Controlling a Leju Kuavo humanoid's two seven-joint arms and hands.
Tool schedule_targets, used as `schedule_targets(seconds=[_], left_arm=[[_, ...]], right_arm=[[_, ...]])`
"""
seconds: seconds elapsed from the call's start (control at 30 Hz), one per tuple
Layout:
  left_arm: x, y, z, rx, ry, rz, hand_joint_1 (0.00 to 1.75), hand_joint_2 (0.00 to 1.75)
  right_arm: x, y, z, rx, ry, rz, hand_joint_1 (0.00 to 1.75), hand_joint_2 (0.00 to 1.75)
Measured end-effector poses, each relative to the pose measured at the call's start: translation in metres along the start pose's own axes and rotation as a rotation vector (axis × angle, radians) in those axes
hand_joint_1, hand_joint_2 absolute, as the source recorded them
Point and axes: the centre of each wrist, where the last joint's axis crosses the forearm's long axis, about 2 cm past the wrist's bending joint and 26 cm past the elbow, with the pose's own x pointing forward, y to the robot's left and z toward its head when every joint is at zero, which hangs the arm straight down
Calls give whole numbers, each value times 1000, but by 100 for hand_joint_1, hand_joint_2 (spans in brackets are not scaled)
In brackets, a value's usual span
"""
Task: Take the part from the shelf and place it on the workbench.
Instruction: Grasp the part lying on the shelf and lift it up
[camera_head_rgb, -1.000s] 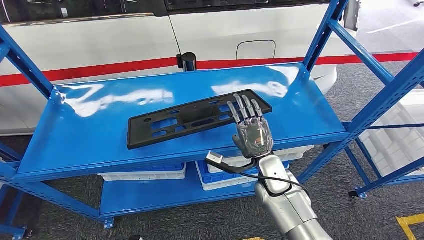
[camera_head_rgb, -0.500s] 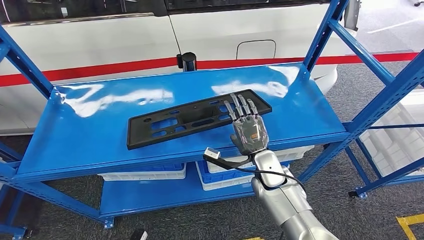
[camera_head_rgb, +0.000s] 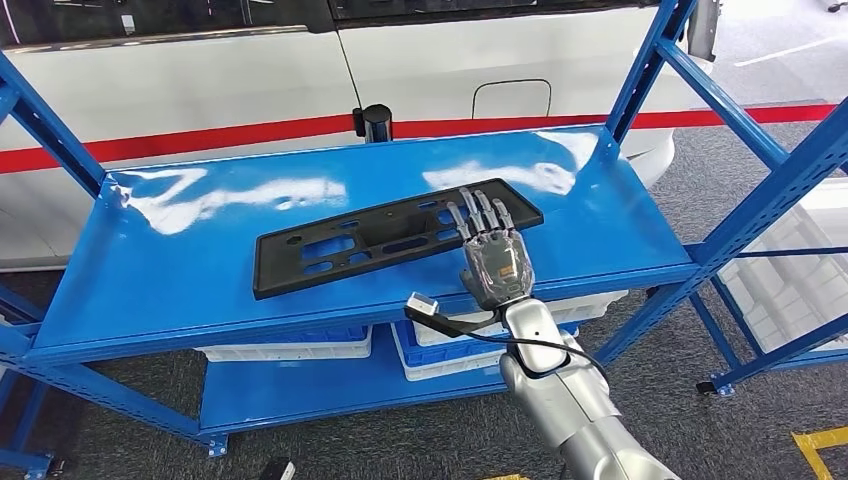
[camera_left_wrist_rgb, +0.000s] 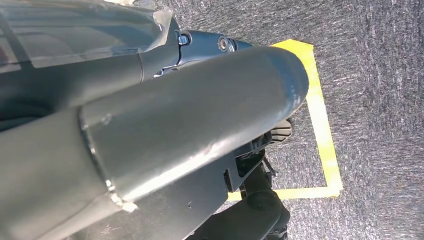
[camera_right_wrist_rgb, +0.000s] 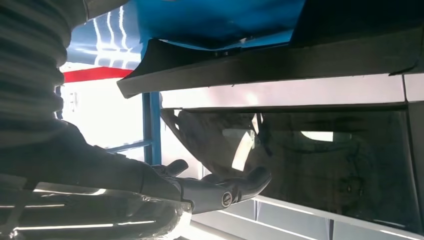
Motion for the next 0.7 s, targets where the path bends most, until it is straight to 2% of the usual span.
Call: schedule_targets(seconds=[0.27,0.5,0.7], left_arm=[[1,-1,0,0,9,6,0,0],[3,-2,-1,4,13,19,0,0],[5,-2,-1,10,17,26,0,0]], right_arm=[[15,-5,-16,16,-48,-1,0,175],[52,-17,-35,7,-131,-42,0,175],[66,-24,-46,8,-166,-53,0,175]])
